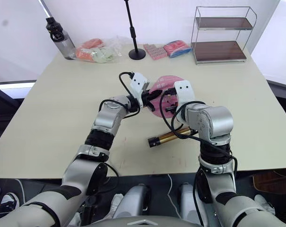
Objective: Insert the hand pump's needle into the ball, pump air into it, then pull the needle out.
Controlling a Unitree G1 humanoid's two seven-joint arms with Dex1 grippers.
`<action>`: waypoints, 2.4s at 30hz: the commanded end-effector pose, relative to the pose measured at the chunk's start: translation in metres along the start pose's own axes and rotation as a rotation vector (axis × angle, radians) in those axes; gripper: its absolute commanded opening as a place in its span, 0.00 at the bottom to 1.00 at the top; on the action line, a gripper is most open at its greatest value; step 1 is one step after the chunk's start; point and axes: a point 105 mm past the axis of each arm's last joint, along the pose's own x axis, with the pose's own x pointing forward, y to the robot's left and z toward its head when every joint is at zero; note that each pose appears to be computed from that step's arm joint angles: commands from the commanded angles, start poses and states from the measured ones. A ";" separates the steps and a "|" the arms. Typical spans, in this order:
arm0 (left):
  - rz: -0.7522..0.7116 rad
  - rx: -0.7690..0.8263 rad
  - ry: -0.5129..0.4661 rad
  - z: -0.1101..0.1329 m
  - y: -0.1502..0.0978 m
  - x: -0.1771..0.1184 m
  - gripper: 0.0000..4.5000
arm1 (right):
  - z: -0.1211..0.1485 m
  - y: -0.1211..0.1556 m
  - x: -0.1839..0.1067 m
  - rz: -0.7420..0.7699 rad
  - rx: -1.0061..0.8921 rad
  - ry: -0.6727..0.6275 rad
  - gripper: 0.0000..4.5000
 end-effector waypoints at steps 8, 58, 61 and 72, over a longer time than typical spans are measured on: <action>-0.105 -0.058 -0.043 0.004 -0.026 0.004 0.01 | -0.001 -0.011 0.009 -0.069 0.064 0.059 0.08; -0.196 -0.271 -0.024 -0.018 -0.052 -0.001 0.01 | 0.037 0.058 0.031 0.143 -0.100 0.088 0.08; -0.197 -0.280 -0.009 -0.023 -0.052 -0.001 0.01 | 0.040 0.062 0.033 0.162 -0.093 0.079 0.08; -0.193 -0.297 0.020 -0.033 -0.051 -0.002 0.01 | 0.050 0.075 0.033 0.184 -0.073 0.053 0.08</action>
